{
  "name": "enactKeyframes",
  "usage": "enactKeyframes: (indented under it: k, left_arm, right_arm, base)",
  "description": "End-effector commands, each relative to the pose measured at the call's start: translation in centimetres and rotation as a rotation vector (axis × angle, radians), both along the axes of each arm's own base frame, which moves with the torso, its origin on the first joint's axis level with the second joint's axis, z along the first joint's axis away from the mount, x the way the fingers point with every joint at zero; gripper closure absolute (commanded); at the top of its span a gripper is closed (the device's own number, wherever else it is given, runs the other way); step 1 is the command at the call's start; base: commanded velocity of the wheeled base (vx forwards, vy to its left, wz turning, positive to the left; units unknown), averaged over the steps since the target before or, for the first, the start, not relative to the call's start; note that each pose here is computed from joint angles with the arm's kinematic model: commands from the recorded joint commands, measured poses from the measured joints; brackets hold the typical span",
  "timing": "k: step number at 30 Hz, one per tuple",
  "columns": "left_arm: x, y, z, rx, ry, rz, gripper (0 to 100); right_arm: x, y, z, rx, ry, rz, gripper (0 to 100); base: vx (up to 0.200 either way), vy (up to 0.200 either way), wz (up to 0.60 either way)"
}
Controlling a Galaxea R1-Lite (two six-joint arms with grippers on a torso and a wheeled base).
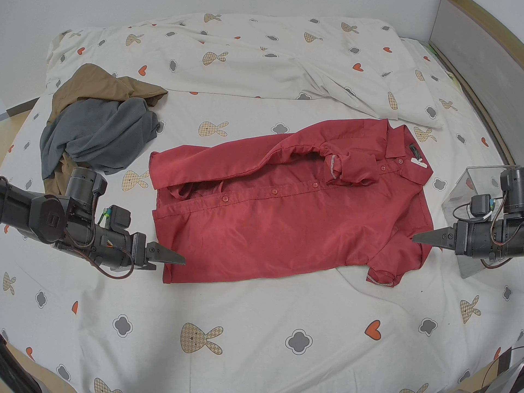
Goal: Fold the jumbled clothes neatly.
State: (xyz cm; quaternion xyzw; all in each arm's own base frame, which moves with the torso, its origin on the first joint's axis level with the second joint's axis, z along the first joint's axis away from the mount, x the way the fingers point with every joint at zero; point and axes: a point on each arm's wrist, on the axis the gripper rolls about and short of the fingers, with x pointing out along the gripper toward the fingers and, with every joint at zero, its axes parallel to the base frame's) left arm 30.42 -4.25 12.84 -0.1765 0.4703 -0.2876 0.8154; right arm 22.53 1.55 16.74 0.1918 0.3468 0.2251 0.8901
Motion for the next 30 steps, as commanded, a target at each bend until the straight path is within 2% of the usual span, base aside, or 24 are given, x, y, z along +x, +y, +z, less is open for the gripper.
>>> enactKeyframes:
  k: [1, 12, 23, 24, 30]
  left_arm:
    - [0.3, 0.1, -1.6, 0.002, 0.027, 0.004, 0]
    - [2.8, -0.6, -3.8, -0.005, -0.011, -0.004, 0]
    - [4.0, -1.4, -4.1, -0.028, -0.044, 0.004, 0]
    - [3.9, -1.4, -3.8, -0.03, -0.052, 0.005, 100]
    - [3.5, -1.3, -2.3, -0.053, -0.092, 0.028, 100]
  right_arm:
    - [0.1, 0.0, -0.1, 0.0, 0.004, 0.001, 0]
    - [0.0, 0.0, -0.1, -0.001, 0.005, 0.002, 0]
    - [0.0, 0.0, -0.1, -0.001, 0.003, 0.003, 0]
    - [0.0, 0.0, -0.1, 0.0, 0.006, 0.002, 0]
    - [-0.1, 0.0, -0.2, 0.0, 0.009, 0.001, 0]
  base:
    - [0.0, 0.0, 0.0]
    - [0.0, 0.0, 0.0]
    - [0.0, 0.0, 0.0]
    - [0.0, 0.0, 0.0]
    - [0.0, 0.0, 0.0]
